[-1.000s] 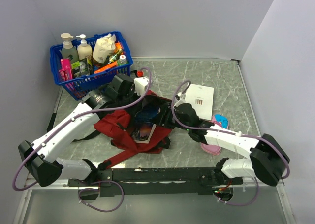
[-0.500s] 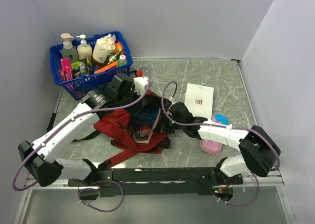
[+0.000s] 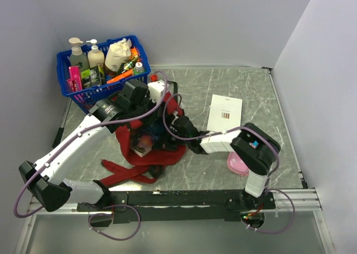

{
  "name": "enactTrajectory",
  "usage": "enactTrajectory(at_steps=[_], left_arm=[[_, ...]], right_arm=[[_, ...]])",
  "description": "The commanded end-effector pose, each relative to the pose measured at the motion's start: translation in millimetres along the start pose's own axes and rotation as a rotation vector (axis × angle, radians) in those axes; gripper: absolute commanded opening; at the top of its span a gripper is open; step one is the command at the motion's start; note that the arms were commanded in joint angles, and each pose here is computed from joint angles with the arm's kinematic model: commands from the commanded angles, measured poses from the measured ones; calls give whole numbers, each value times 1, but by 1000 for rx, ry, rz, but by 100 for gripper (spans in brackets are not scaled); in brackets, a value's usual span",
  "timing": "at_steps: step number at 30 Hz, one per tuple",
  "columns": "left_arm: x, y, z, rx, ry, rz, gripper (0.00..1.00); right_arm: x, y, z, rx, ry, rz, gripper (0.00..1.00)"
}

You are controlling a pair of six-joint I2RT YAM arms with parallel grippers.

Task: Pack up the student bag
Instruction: Place the book in the student bag, then adjust the student bag at the center of the board.

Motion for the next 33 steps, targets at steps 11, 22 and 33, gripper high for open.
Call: enactTrajectory(at_steps=[11,22,33], left_arm=[[50,27,-9,-64,60,289,1],[71,139,11,-349,29,568,1],[84,235,16,-521,122,1051,1]], right_arm=[[97,93,23,-239,328,344,44],[-22,135,47,-449,136,-221,34],[-12,74,75,-309,144,-222,57]])
Point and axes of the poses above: each gripper's point midway between its finger pads, its own y axis back along the fingers, its own x axis along the line the jaws close on, z = x × y, the point moved 10 cm from there along y, back along the fingers, and after that the axes turned 7 degrees about -y, right-handed, at the moved point
